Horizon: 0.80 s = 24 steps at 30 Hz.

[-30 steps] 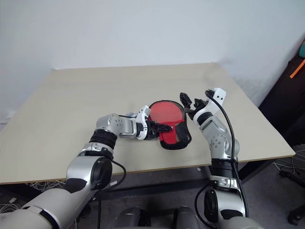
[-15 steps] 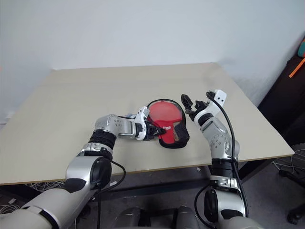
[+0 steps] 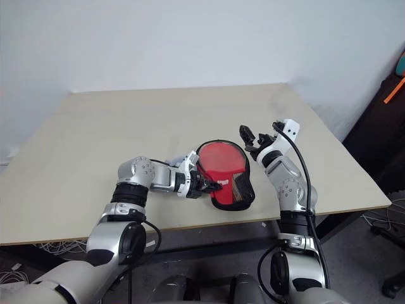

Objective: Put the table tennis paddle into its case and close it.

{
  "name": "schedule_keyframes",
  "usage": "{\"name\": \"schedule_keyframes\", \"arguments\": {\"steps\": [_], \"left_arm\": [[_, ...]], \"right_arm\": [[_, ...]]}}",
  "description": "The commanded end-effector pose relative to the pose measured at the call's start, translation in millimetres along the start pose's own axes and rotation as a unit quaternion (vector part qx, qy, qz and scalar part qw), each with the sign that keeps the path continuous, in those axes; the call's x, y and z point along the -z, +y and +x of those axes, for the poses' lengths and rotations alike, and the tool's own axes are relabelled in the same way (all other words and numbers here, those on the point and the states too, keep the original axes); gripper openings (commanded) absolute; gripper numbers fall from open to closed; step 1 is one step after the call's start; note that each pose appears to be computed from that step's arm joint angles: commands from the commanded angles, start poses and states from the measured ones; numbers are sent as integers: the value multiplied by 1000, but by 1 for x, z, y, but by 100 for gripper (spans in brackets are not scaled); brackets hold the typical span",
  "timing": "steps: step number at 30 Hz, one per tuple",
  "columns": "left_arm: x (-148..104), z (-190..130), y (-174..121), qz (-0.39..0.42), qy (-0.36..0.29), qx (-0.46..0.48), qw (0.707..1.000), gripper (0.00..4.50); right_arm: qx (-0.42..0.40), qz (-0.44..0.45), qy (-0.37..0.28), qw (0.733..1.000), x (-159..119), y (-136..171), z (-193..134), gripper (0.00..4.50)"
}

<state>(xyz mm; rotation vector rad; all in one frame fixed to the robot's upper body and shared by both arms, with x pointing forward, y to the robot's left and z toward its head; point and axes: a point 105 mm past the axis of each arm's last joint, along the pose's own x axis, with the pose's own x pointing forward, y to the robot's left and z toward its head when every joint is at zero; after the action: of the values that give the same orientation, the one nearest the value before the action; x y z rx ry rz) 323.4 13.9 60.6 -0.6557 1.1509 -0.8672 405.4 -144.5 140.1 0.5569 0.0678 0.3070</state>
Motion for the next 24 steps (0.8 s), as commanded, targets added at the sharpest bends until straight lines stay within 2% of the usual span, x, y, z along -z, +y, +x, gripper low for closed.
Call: {"name": "schedule_keyframes", "arguments": {"steps": [1,8,15,19,24], "left_arm": [[20,7,-12,0,45,25,999,4],[47,19,-22,4,85,63,994,4],[50,17,-21,0,86,64,994,4],[42,12,-14,-4,63,37,997,4],[11,-4,-11,55,-20,-7,998,4]], "right_arm": [[-18,-13,-35,999,-22,11,2,450],[-21,-13,-31,999,-18,14,2,450],[-22,-13,-28,999,-17,13,2,450],[-26,-18,-21,999,-13,16,3,450],[-34,-54,25,998,7,19,3,450]]}}
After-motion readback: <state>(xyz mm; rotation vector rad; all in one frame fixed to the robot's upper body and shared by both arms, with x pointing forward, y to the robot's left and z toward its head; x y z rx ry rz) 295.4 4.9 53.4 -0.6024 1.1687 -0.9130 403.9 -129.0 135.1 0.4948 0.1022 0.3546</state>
